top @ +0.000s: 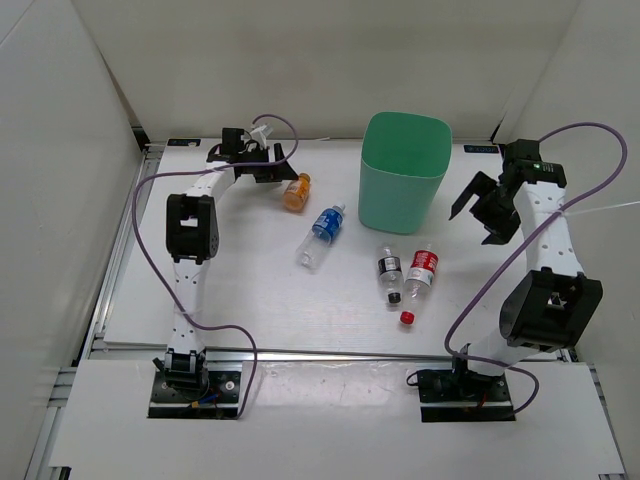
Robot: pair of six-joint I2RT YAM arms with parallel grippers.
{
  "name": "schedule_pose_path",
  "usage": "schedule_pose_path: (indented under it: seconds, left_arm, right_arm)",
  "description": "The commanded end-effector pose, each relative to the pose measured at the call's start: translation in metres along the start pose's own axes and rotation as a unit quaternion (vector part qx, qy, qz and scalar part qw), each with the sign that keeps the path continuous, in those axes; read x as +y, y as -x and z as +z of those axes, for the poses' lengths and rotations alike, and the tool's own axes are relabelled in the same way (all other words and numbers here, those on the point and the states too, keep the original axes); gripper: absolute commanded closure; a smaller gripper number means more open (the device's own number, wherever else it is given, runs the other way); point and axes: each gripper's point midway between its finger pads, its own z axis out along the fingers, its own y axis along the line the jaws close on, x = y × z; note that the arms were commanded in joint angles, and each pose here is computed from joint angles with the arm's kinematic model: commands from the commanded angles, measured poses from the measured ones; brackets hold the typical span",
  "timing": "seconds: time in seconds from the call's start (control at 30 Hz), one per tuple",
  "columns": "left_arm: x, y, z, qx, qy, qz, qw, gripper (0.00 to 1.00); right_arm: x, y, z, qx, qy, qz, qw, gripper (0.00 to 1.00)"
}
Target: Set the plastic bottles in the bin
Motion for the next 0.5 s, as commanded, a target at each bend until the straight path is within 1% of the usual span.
schedule_pose_path:
  seconds: [0.0,0.1,0.17,0.23,0.3,0.33,0.4,0.43,0.47]
  left_arm:
    - [-0.033,0.025,-0.008,-0.021,-0.023,0.023,0.999,0.05]
    - [-0.043,0.016,0.000,-0.009,-0.033,0.024,0.999,0.05]
    - [-0.052,0.017,0.002,-0.008,-0.038,0.025,0.999,0.05]
    - [-0.052,0.017,0.002,-0.008,-0.038,0.025,0.999,0.05]
    - [-0.056,0.009,0.007,0.000,-0.041,0.023,0.999,0.05]
    - [-0.056,-0.002,0.012,0.012,-0.042,0.016,0.999,0.05]
    - [-0.055,-0.009,0.011,0.018,-0.041,0.014,0.999,0.08]
    - [-0.055,-0.024,0.017,0.033,-0.042,0.005,0.999,0.11]
    - [-0.056,-0.025,0.015,0.034,-0.041,0.003,0.999,0.15]
  right_arm:
    - [0.006,0.002,-0.006,-0.010,0.018,-0.002,1.000,0.00]
    - [0.004,-0.002,-0.009,-0.011,0.018,-0.002,1.000,0.00]
    - [0.003,-0.004,-0.010,-0.012,0.019,-0.002,1.000,0.00]
    - [0.003,-0.004,-0.014,-0.018,0.022,-0.003,1.000,0.00]
    - [-0.001,-0.009,-0.018,-0.023,0.020,-0.003,1.000,0.00]
    - [0.000,-0.009,-0.020,-0.027,0.022,-0.004,0.999,0.00]
    - [-0.006,-0.015,-0.020,-0.027,0.015,-0.003,1.000,0.00]
    - [-0.006,-0.015,-0.020,-0.027,0.015,-0.003,1.000,0.00]
    - [-0.009,-0.017,-0.021,-0.031,0.010,-0.003,0.999,0.00]
